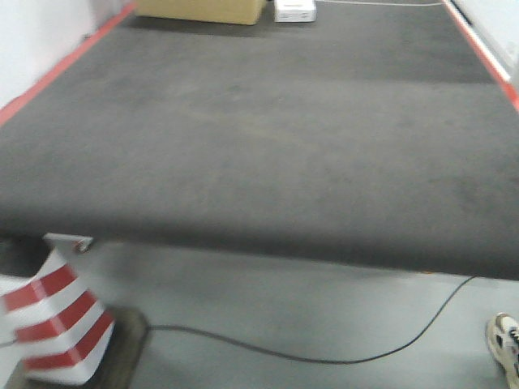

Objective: Move and align brake pads A on conveyor
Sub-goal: 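Drive the base to the conveyor holding a pad in each gripper, then lower the left gripper with its brake pad toward the conveyor belt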

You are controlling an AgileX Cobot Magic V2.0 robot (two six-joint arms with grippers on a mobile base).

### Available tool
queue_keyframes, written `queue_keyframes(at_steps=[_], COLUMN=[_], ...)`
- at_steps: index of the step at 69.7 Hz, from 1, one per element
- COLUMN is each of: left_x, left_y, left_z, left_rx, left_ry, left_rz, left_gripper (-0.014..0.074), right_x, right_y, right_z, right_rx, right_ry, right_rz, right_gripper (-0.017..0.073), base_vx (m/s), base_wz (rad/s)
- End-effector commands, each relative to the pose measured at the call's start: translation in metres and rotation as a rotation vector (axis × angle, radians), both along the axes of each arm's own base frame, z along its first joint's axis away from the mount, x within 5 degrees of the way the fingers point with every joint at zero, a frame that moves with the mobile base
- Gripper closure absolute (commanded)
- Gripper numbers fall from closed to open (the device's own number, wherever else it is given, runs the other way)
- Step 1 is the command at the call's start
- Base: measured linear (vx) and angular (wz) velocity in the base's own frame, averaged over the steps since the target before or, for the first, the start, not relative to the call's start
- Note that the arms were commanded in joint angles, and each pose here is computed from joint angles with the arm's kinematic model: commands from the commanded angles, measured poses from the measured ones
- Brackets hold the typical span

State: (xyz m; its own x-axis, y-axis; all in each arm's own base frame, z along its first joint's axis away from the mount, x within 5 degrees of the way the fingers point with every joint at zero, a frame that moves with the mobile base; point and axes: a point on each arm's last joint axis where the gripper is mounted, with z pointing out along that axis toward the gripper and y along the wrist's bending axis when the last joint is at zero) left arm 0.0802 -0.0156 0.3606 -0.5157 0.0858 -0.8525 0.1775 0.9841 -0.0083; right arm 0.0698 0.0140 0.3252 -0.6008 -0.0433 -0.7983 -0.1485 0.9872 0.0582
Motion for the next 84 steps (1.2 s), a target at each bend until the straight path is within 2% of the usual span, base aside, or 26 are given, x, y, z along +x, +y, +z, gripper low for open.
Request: queue_keyframes(at_steps=[1,50,84], left_x=[0.0025,0.0034,0.0034], left_y=[-0.0017,-0.0020,-0.0020], left_z=[0.0150,0.0147,0.0147], left_rx=[-0.024,-0.023,-0.023], left_ry=[-0.104,-0.100,-0.100], left_rz=[-0.016,-0.016,-0.016], left_gripper=[0.0600,0.0600,0.0600], right_x=[0.0036,0.0036,0.0036], right_y=[-0.0001,-0.0001,-0.0001], right_z=[0.0142,0.0142,0.0142], right_rx=[0.007,0.007,0.007], right_ry=[-0.099,-0.099,-0.099], right_rz=[-0.006,-0.006,-0.006], right_gripper=[0.0563,0.0563,0.0563], base_vx=[0.44,0.43,0.19], base_wz=[-0.40,-0.17,-0.01])
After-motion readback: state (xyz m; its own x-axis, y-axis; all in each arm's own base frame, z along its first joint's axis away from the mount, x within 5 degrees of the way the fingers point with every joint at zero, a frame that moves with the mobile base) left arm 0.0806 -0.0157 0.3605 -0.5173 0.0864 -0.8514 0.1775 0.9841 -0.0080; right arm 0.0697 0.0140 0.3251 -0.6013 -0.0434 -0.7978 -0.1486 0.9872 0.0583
